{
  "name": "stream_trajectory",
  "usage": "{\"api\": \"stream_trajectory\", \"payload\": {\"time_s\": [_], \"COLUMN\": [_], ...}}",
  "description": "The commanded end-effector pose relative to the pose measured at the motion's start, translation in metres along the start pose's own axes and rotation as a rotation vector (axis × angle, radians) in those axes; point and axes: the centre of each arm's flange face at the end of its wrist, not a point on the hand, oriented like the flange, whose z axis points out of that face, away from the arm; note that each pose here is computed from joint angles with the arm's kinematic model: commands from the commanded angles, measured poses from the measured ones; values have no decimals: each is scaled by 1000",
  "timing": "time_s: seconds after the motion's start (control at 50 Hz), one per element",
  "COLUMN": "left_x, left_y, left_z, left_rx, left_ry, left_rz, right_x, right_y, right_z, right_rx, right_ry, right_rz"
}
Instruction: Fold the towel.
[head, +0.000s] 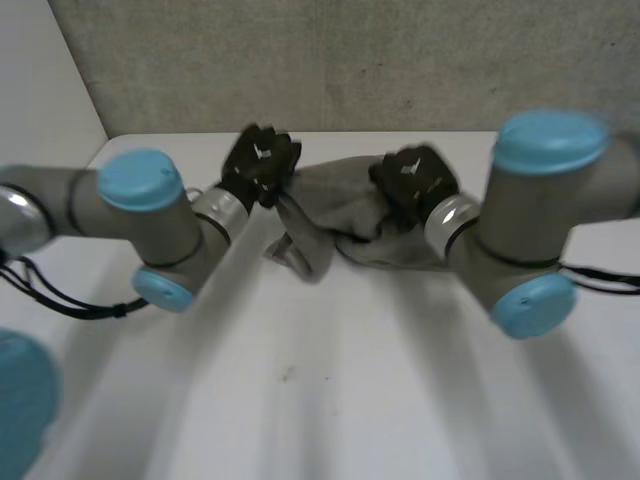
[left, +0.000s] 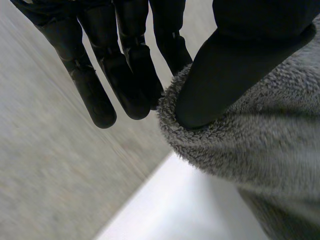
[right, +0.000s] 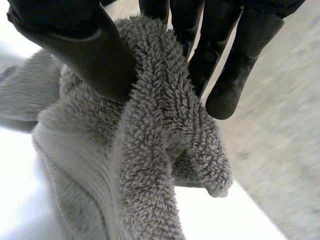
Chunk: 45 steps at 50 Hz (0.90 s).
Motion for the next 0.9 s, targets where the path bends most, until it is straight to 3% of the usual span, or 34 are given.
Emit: {"api": "stream_trajectory", "payload": {"time_s": [0.02, 0.16, 0.2, 0.38, 0.52, 0.64, 0.68, 0.74, 0.78, 0.9], "left_x": [-20, -34, -40, -30, -5, 27, 35, 47, 50, 42], "left_y": [-97, -173, -201, -189, -101, -29, -17, -4, -1, -11], "left_z": [-52, -117, -147, -161, -116, -76, -67, -50, -41, -24], "left_rx": [115, 241, 311, 267, 20, -133, -146, -138, -128, -79], "left_ry": [-42, -131, -158, -124, -51, 23, 38, 57, 56, 6], "left_rz": [19, -7, -55, -135, -194, -239, -242, -242, -240, -229], "right_x": [30, 46, 62, 89, 78, 71, 71, 71, 78, 91], "right_y": [-69, -111, -122, -118, -41, 3, 28, 40, 58, 58], "right_z": [-62, -116, -132, -129, -65, -20, 11, 27, 51, 64], "right_rx": [102, 150, 167, 130, -133, -216, -243, -252, -266, -257], "right_ry": [47, 49, 77, 131, -13, -43, -25, -2, 82, 231], "right_rz": [4, -1, -3, 3, 63, 23, -6, -14, -34, -45]}}
